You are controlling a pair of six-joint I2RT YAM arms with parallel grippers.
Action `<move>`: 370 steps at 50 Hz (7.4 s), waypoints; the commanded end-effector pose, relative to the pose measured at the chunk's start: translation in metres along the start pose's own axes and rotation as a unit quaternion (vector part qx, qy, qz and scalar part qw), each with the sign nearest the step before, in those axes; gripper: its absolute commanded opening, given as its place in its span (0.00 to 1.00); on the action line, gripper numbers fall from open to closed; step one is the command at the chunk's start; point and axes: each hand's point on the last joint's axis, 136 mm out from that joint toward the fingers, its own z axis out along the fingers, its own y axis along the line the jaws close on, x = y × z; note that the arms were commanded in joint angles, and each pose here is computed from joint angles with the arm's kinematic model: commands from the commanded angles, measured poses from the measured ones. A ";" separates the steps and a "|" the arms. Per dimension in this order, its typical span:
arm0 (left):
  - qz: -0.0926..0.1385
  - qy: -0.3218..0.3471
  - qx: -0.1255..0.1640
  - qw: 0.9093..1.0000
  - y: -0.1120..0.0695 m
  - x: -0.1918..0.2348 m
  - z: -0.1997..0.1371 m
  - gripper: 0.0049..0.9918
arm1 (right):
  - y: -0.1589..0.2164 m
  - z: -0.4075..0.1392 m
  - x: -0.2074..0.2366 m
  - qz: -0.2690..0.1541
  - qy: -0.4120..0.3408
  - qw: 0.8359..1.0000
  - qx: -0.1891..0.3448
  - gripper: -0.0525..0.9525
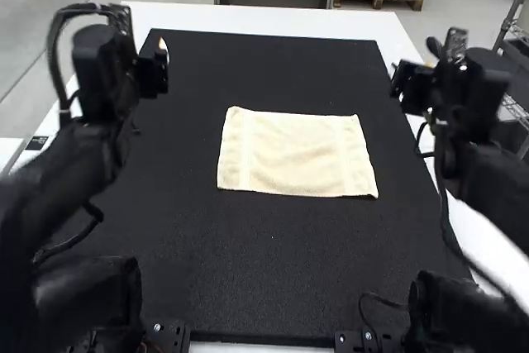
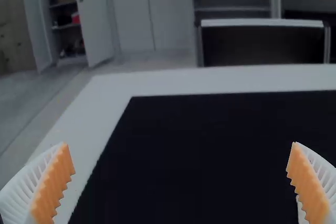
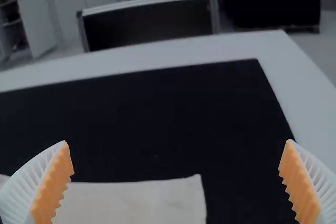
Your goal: Fold the towel.
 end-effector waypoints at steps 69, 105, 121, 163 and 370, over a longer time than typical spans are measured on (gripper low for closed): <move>-0.099 0.232 0.248 0.935 -0.138 0.141 0.074 0.97 | 0.007 0.064 0.112 -0.042 0.135 0.987 -0.077 0.95; -0.052 0.247 0.249 0.935 -0.146 0.169 0.120 0.97 | 0.007 0.113 0.161 -0.021 0.187 0.978 -0.087 0.95; -0.028 0.253 0.256 0.933 -0.149 0.180 0.134 0.97 | 0.006 0.135 0.164 -0.016 0.180 0.979 -0.091 0.95; -0.007 0.254 0.281 0.925 -0.184 0.194 0.170 0.96 | 0.002 0.174 0.182 -0.007 0.182 0.979 -0.096 0.96; -0.023 0.279 0.281 0.918 -0.202 0.227 0.196 0.26 | -0.009 0.232 0.243 -0.052 0.247 0.962 -0.102 0.46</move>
